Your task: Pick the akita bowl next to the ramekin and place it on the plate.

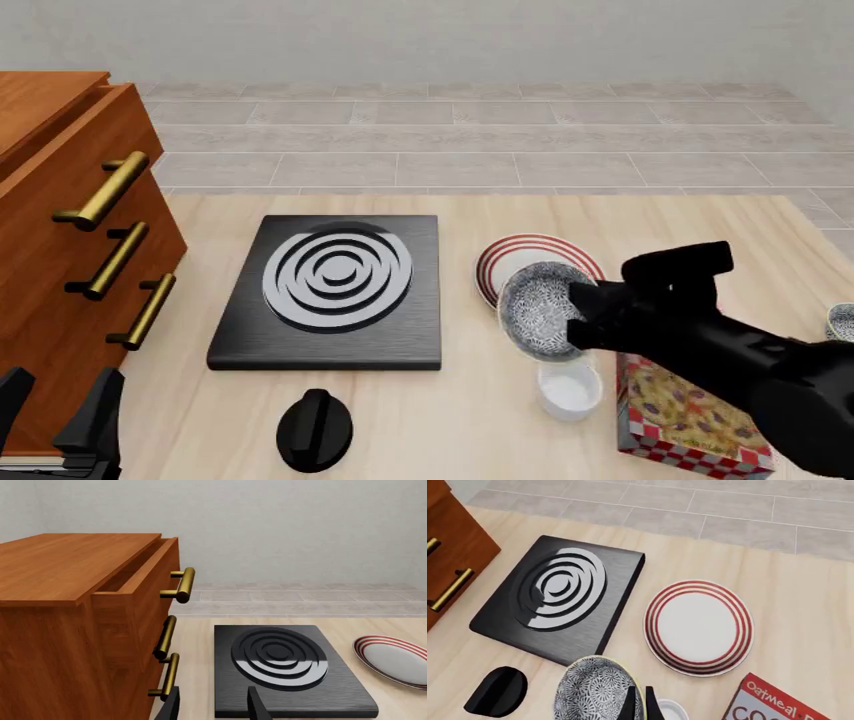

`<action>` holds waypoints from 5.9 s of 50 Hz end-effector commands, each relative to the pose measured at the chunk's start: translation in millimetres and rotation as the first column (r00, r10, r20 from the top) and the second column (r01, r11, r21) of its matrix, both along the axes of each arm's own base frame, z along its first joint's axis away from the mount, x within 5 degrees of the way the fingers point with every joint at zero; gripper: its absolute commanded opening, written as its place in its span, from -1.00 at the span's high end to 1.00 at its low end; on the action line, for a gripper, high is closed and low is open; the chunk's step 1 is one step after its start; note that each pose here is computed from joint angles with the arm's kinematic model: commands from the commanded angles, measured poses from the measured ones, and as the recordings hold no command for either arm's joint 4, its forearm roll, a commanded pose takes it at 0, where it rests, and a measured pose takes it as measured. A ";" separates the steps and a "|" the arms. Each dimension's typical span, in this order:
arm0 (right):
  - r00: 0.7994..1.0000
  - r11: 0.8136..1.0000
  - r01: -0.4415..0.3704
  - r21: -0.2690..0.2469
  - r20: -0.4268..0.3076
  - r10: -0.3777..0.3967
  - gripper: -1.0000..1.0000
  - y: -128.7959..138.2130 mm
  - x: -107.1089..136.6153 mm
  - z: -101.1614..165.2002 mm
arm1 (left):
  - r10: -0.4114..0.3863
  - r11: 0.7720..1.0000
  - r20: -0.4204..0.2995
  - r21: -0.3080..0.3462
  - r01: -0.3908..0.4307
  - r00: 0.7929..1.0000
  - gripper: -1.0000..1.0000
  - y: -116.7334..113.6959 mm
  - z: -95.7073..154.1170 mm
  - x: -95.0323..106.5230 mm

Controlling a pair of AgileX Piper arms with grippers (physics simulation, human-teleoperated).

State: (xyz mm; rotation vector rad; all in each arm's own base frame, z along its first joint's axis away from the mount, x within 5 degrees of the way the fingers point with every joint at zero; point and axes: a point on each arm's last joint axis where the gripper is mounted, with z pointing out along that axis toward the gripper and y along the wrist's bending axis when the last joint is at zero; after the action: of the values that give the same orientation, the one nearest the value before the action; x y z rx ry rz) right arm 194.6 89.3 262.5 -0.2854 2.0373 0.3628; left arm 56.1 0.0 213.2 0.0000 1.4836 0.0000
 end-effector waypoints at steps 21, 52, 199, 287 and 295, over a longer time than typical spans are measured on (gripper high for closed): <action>0.996 0.996 0.083 0.015 0.033 -0.083 1.00 -0.5 51.2 0.4 | 0.000 1.000 0.000 0.000 0.000 1.000 -1.00 0.0 0.0 0.0; 0.988 0.989 0.147 0.017 0.045 -0.148 1.00 -4.6 99.7 -18.1 | 0.000 1.000 0.000 0.000 0.000 1.000 -1.00 0.0 0.0 0.0; 0.959 0.961 0.276 -0.019 -0.064 -0.277 1.00 -28.3 196.8 -142.2 | 0.000 1.000 0.000 0.000 0.000 1.000 -1.00 0.0 0.0 0.0; 0.970 0.972 0.234 -0.025 -0.062 -0.235 -1.00 -17.6 169.7 -132.6 | 0.000 1.000 0.000 0.000 0.000 1.000 -1.00 0.0 0.0 0.0; 0.971 0.972 0.232 -0.026 -0.060 -0.233 -1.00 -17.1 168.9 -129.9 | 0.000 1.000 0.000 0.000 0.000 1.000 -1.00 0.0 0.0 0.0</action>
State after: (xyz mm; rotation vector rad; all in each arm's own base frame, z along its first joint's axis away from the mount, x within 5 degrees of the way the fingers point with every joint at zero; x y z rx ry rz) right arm 364.9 72.1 130.3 -0.0427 2.1115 0.2094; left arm 56.1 0.0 213.2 0.0000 1.4836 0.0000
